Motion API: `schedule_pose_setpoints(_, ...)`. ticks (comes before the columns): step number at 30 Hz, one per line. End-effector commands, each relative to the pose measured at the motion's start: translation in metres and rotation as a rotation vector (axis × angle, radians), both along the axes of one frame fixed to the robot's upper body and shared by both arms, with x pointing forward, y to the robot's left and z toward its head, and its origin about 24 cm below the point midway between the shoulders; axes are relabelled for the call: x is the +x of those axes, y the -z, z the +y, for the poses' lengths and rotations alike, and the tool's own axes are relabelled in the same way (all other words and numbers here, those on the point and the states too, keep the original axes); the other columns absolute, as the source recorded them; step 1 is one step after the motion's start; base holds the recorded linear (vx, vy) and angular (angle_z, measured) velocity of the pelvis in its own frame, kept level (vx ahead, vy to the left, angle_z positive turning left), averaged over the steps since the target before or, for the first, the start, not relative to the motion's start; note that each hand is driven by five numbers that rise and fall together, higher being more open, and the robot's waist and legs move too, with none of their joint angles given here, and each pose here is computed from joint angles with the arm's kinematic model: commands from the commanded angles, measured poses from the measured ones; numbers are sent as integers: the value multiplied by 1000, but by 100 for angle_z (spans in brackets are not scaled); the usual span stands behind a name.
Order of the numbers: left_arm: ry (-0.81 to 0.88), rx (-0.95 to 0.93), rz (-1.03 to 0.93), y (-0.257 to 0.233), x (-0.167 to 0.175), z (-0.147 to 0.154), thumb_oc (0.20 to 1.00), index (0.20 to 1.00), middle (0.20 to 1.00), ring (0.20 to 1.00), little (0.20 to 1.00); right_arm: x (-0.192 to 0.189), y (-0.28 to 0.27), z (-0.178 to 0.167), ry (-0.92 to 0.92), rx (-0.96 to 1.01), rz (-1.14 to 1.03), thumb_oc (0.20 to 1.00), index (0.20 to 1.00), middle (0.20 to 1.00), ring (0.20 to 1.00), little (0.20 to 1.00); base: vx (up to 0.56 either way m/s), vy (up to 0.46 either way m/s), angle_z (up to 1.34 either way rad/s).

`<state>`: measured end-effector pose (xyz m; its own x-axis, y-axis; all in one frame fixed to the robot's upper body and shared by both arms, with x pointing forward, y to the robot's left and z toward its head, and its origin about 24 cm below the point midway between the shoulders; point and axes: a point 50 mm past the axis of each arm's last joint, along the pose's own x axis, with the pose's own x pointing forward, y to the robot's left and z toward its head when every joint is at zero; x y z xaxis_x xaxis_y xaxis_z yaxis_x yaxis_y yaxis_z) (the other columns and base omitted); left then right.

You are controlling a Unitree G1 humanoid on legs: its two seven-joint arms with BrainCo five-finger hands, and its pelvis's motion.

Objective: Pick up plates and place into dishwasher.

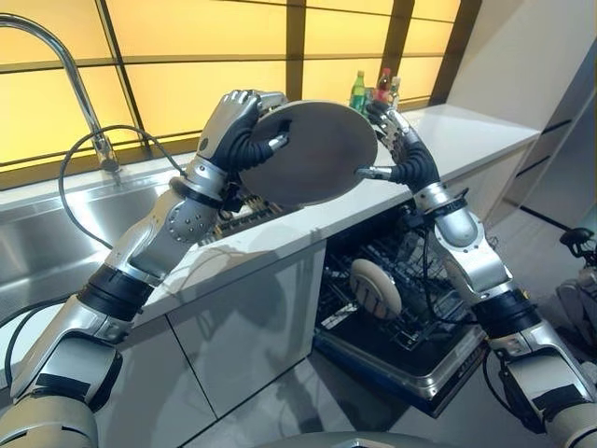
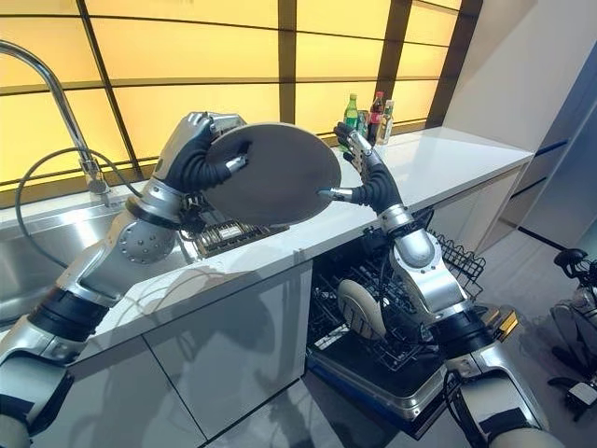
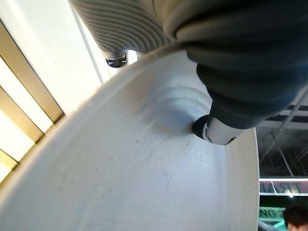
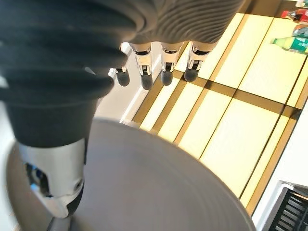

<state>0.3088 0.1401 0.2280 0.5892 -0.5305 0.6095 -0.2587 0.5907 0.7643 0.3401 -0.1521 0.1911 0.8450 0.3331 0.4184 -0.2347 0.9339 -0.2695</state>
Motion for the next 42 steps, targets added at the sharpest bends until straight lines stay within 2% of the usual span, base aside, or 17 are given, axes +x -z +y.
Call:
schedule_pose_setpoints(1, 167, -40, -95, -35, -10, -25, 200, 200, 200, 200, 200, 11, -54, 8, -46, -2, -123, 1000, 1000, 1000, 1000, 1000, 0, 0, 0)
schedule_pose_setpoints(7, 260, -5, -78, -34, -15, -40, 200, 200, 200, 200, 200, 21, -49, 17, -113, -10, -30, 1000, 1000, 1000, 1000, 1000, 1, 5, 2)
schedule_pose_setpoints(9, 280, 2, -77, -34, -16, -42, 200, 200, 200, 200, 200, 23, -48, 20, -135, -9, -13, 520, 520, 520, 520, 520, 7, 12, 6)
schedule_pose_setpoints(10, 295, 3, -79, -34, -17, -44, 200, 200, 200, 200, 200, 24, -47, 23, -159, -17, 0, 200, 200, 200, 200, 200, 10, 9, 7)
schedule_pose_setpoints(14, 304, -10, -93, -38, -18, -44, 200, 200, 200, 200, 200, 27, -33, 30, -229, -94, 117, 200, 200, 200, 200, 200, 16, 12, 6)
schedule_pose_setpoints(17, 312, -11, -103, -40, -20, -44, 200, 200, 200, 200, 200, 29, -18, 28, -250, -227, 197, 200, 200, 200, 200, 200, 0, 0, 0)
schedule_pose_setpoints(20, 314, -8, -109, -42, -20, -46, 200, 200, 200, 200, 200, 30, -20, 25, -251, -319, 167, 200, 200, 200, 200, 200, 0, 0, 0)
schedule_pose_setpoints(29, 279, 0, -65, -35, -13, -44, 200, 200, 200, 200, 200, 25, -47, 25, -236, -207, -26, 200, 200, 200, 200, 200, 0, 0, 0)
schedule_pose_setpoints(30, 267, 2, -36, -32, -11, -42, 548, 548, 548, 548, 548, 24, -49, 21, -214, -190, -47, 200, 200, 200, 200, 200, 0, 0, 0)
schedule_pose_setpoints(31, 262, 5, -11, -29, -10, -40, 1000, 1000, 1000, 1000, 1000, 23, -50, 18, -194, -177, -64, 200, 200, 200, 200, 200, 0, 0, 0)
schedule_pose_setpoints(38, 222, 12, 132, -2, -7, -21, 1000, 1000, 1000, 1000, 1000, 14, -48, -20, -45, -129, -118, 200, 200, 200, 200, 200, 0, 0, 0)
schedule_pose_setpoints(42, 191, -17, 214, 17, -9, -3, 1000, 1000, 1000, 1000, 1000, 9, -37, -61, 151, -168, -103, 200, 200, 200, 200, 200, 26, -31, -3)
